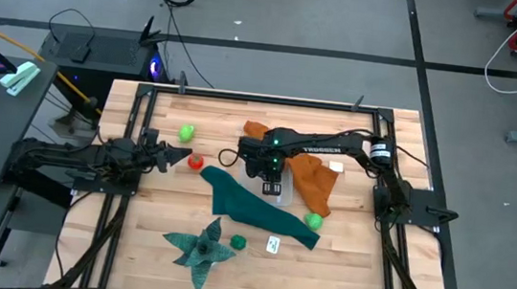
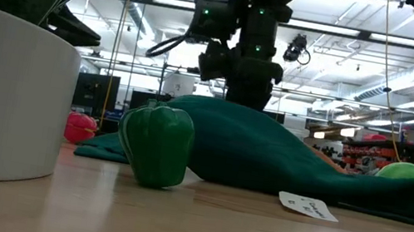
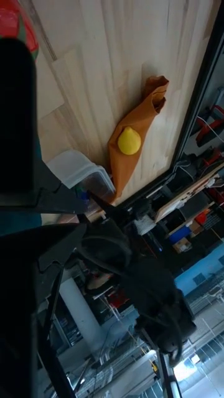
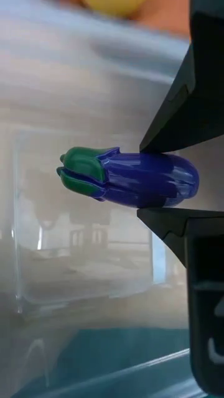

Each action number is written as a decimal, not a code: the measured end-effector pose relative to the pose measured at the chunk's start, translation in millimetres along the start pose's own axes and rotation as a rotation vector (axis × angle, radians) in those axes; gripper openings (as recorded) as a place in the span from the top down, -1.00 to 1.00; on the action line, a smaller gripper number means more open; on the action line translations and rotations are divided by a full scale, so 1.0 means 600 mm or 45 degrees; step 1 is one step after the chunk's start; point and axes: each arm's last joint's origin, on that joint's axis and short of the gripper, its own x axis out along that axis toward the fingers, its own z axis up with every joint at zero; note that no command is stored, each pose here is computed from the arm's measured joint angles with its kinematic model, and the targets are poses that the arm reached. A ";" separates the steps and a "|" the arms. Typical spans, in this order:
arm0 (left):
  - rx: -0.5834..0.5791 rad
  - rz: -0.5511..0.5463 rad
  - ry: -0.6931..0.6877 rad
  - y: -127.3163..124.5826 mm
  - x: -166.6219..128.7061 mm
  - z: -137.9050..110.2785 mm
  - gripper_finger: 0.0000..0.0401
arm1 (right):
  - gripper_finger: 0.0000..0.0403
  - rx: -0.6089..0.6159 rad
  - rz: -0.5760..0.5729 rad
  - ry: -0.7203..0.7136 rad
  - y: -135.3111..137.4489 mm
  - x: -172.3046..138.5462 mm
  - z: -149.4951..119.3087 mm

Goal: Pick and placing Produce into tupperware
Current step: Put the purple eggplant into the transparent bin, then put the green melon into the transparent bin

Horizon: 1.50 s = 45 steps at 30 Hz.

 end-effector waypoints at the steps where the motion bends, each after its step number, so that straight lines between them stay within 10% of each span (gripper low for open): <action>1: 0.000 0.000 0.000 0.000 0.000 0.000 0.80 | 0.50 -0.002 0.002 0.008 0.000 0.004 0.000; 33: 0.011 0.003 0.001 0.000 0.000 0.000 0.79 | 0.36 0.097 0.001 0.077 -0.001 0.047 -0.016; 45: 0.030 0.003 0.002 0.000 0.000 0.000 0.79 | 0.01 0.108 0.012 0.003 0.009 -0.038 -0.039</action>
